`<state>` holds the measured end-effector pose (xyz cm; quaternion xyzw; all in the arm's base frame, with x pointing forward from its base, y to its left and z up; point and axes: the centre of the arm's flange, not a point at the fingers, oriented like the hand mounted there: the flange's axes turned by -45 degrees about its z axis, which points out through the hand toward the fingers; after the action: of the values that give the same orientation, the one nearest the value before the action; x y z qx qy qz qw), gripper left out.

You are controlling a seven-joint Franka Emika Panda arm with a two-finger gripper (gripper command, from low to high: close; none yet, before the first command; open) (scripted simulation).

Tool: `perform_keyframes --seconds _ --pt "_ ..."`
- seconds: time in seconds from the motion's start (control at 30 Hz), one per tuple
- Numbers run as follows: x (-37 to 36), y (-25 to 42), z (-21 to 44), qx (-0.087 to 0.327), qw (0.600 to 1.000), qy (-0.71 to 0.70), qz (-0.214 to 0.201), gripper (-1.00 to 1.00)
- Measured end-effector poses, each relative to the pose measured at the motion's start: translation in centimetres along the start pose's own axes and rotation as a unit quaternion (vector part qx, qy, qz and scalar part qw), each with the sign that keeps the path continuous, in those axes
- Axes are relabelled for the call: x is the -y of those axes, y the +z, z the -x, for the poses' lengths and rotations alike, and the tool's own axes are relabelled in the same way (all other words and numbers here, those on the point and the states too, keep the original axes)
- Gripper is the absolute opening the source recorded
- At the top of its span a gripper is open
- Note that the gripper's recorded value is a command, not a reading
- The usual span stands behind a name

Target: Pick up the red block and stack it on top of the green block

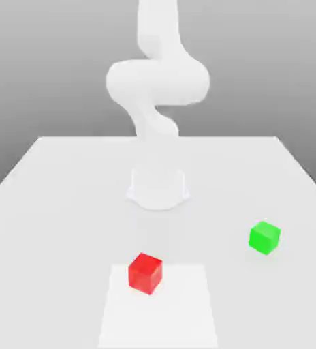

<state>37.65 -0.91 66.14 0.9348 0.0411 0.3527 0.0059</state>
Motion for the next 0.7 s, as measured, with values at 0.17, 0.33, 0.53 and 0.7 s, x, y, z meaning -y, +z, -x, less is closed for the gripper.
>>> perform_keyframes --seconds 0.17,0.33,0.53,0.7 --pt "-0.9 11.2 4.2 0.08 0.991 -0.104 -0.029 0.0" --pt "-0.7 20.2 10.5 0.152 0.964 -0.206 -0.065 0.0" --pt "-0.1 28.1 20.1 0.23 0.91 -0.325 -0.118 0.0" --pt "0.4 31.8 29.1 0.287 0.846 -0.417 -0.169 0.0"
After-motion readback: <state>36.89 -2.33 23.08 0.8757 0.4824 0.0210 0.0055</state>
